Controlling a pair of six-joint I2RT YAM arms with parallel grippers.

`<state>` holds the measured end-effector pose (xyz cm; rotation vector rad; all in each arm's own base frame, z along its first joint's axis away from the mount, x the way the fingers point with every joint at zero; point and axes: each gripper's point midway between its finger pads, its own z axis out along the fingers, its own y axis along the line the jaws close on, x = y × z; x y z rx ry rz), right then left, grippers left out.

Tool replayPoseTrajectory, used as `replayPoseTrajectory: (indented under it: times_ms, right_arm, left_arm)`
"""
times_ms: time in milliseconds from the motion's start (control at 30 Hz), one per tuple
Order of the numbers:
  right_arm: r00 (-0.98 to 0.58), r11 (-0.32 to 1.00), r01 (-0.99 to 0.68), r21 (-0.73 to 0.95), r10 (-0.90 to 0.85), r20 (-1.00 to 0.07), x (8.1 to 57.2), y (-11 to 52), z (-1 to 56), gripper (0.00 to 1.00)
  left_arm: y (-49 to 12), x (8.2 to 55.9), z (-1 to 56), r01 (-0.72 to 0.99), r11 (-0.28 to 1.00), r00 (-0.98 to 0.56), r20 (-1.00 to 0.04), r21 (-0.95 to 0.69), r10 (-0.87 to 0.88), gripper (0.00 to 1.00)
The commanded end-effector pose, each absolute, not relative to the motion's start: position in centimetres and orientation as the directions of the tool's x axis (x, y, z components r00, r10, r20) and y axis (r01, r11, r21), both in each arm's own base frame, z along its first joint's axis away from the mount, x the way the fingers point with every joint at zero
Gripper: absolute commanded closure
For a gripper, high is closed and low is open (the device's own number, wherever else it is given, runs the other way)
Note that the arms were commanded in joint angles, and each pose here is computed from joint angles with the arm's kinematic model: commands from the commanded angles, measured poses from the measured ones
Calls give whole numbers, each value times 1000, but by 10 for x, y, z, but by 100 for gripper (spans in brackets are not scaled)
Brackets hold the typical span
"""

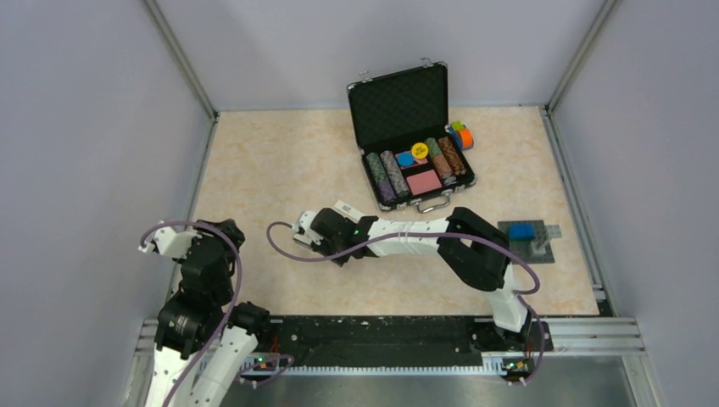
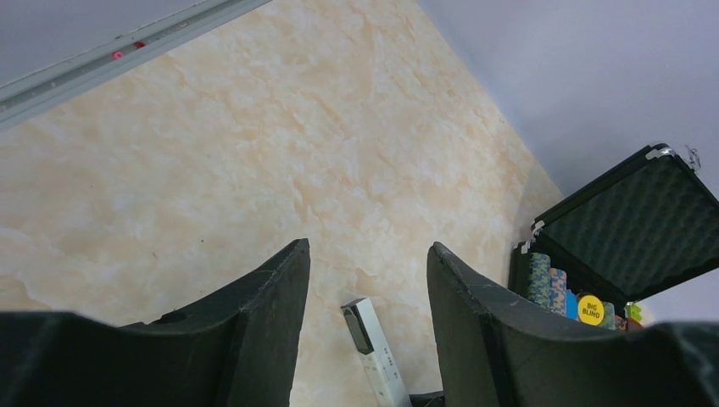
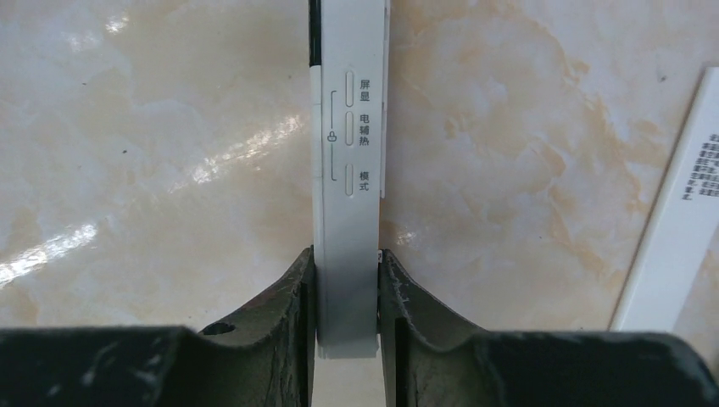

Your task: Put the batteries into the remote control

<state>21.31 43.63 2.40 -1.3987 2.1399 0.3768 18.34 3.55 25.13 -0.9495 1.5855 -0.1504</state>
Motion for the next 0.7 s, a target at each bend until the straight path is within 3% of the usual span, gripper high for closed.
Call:
replayPoseTrajectory:
  times_ms: [0,267,433,667]
  right_arm:
    - [-265,438,-879,-190,-778,-570,229,434,34,81]
    - [-181,457,-739,-495,-842,-508,270,402,59,89]
    - [-73,324,-637,-699,-929,-363,285,376,56,90]
    - [-44,258,-607,-752,-955,-292,285,360,38,87]
  left_arm:
    - [38,178,265,-458,666,80,-773,-589,-629,42]
    - [29,182,265,-436,694,26,-779,-573,-626,42]
    - [24,186,271,-421,718,-5,-790,-554,-612,42]
    - [22,191,292,-385,751,-1,-814,-536,-581,42]
